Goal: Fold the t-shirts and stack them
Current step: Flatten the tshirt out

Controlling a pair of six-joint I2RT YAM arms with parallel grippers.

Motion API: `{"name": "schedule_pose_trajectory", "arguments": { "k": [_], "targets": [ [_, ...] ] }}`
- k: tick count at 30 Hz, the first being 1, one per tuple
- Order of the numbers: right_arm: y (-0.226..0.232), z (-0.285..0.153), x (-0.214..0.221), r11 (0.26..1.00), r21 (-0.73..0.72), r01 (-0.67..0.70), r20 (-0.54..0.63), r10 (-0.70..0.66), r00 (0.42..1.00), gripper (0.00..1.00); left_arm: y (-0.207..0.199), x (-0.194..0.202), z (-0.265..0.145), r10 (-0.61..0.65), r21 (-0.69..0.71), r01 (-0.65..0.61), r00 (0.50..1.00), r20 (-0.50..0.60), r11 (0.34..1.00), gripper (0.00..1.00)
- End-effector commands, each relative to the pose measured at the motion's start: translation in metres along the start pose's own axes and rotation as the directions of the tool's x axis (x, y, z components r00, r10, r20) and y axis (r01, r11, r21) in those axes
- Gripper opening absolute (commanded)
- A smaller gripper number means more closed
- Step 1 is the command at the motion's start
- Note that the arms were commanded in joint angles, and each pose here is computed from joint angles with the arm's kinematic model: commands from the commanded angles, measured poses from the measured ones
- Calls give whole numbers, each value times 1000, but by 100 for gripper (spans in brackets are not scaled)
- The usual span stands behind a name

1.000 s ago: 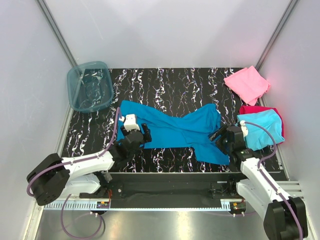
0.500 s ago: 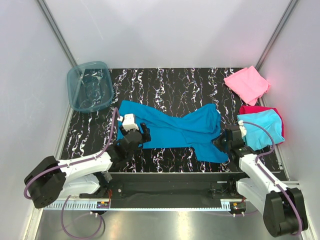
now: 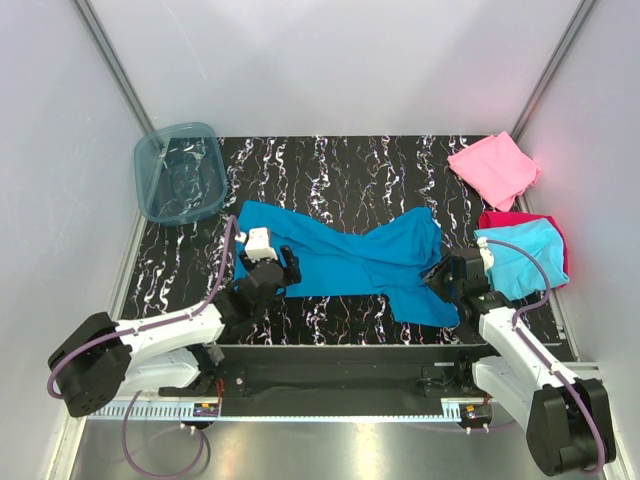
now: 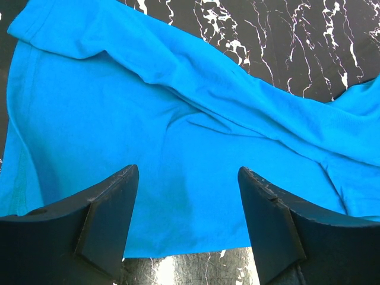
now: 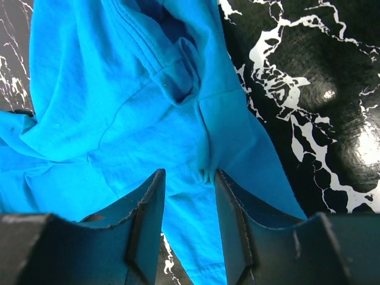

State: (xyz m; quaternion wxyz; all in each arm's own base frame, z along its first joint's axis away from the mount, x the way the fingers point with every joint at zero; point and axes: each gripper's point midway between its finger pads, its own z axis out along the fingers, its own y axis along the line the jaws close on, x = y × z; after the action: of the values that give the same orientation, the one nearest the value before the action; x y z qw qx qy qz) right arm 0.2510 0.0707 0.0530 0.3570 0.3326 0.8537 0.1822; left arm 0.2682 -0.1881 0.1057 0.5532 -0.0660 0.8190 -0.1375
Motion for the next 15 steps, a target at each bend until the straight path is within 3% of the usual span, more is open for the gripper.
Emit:
{"name": "schedule_pose_trajectory", "arguments": {
  "k": [1, 15],
  "targets": [
    [17, -5, -21, 999, -29, 19, 66, -17, 998, 46, -13, -21, -2, -44, 39, 42, 997, 58, 998, 72],
    [22, 0, -30, 999, -5, 50, 75, -50, 996, 46, -11, -26, -6, -49, 44, 46, 996, 73, 998, 71]
  ]
}}
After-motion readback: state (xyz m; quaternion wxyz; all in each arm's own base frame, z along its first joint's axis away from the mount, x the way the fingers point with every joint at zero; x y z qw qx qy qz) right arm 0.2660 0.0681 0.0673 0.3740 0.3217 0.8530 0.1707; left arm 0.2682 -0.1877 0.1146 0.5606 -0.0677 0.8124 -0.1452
